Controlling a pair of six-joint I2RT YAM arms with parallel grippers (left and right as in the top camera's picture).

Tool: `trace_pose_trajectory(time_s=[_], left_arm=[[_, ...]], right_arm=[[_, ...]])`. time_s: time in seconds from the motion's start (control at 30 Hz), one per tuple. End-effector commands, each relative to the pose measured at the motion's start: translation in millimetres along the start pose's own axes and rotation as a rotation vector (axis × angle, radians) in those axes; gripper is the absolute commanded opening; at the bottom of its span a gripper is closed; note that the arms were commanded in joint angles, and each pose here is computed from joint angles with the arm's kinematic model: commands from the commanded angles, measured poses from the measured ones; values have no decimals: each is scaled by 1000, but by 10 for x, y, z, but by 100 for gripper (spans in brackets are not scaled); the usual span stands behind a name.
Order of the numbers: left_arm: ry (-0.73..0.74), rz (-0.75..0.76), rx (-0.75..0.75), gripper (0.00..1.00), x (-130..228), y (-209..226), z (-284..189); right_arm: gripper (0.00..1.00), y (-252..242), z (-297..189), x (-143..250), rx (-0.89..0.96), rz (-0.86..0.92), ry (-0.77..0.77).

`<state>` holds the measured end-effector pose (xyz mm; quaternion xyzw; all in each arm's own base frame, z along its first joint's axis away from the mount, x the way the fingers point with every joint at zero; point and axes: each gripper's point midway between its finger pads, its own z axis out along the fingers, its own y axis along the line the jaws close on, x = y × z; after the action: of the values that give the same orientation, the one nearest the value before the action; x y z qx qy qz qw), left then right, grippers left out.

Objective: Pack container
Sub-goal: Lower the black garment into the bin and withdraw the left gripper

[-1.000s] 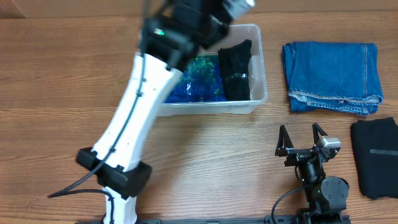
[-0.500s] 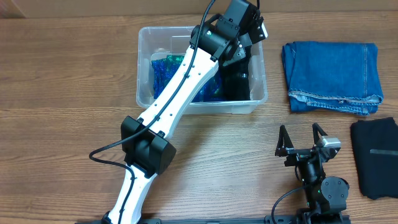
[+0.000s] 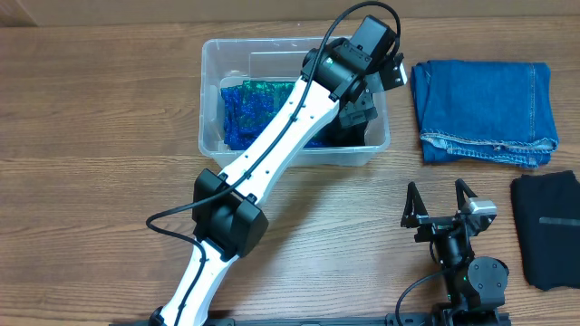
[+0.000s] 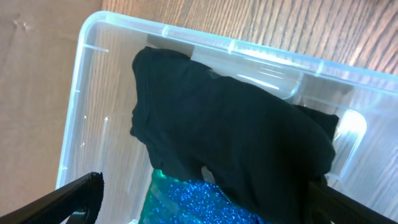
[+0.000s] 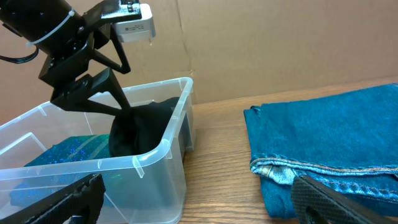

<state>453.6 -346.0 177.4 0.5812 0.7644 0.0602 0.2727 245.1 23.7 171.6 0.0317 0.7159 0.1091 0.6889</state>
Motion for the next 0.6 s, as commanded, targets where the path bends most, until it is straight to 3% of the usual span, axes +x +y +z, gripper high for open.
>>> trace_pose_trajectory(time_s=[0.0,0.13,0.27,0.33,0.47,0.57], left_arm=[[-60,-36,-27,100,-214,7,-222],[-134,-76,-71,100,-360,164,-562],[-162,-194,-64,100,-286,354,-505],[-204,-298,-3,100,-236,463,-339],[-178,-418,77,81,-35,500,21],[-123,-407,143,83,24,251,435]], right_arm=[[100,-31,2,12,13,-4,-7],[100,-31,2,12,13,-4,-7],[100,-31,2,12,13,-4,-7],[100,-31,2,12,13,-4,-7],[100,-31,2,12,13,-4,-7],[100,-31,2,12,13,-4,-7]])
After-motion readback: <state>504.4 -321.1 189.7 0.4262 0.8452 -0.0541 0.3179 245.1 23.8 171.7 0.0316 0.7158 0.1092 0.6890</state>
